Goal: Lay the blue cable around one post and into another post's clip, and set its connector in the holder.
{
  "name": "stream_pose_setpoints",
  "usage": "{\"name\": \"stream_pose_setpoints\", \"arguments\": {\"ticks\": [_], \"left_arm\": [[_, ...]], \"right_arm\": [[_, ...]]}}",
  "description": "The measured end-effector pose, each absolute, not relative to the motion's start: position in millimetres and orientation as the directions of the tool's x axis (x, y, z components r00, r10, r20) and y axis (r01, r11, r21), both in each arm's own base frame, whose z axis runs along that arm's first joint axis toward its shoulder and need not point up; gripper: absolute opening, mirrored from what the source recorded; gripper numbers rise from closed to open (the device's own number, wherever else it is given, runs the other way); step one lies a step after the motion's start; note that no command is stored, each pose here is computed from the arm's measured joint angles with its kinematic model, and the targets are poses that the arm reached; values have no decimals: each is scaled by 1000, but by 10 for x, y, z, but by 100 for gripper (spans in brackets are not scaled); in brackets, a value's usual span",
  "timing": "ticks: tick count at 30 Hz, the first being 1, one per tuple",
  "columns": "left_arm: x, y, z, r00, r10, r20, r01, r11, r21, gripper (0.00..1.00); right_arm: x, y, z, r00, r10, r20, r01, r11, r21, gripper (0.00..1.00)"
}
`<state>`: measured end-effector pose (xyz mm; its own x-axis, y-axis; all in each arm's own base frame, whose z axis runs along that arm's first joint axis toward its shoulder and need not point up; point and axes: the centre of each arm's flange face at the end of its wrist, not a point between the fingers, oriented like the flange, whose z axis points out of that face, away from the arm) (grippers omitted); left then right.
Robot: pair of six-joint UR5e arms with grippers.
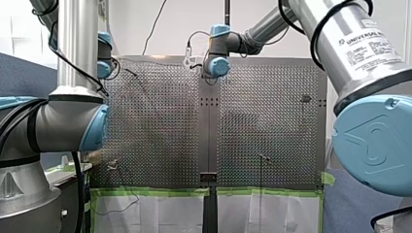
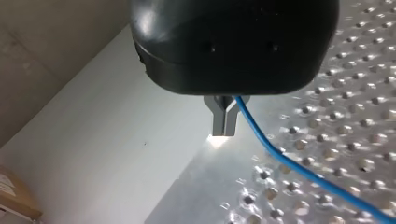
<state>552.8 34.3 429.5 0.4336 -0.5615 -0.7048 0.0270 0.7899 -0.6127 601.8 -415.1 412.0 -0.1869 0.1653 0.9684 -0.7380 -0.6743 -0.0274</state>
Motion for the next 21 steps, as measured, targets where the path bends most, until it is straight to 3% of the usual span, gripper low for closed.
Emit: {"name": "stream_pose_setpoints", "arguments": {"ticks": [10, 21], "left_arm": [[5456, 252, 3848, 395, -563, -726, 7, 792, -610, 0], [5527, 88, 3387, 314, -574, -756, -15, 794, -608, 0]], "right_arm": [[5975, -4162, 3786, -141, 130, 982, -759, -650, -23, 0], [5886, -4265, 3736, -133, 127, 983, -782, -623, -25, 0]]}}
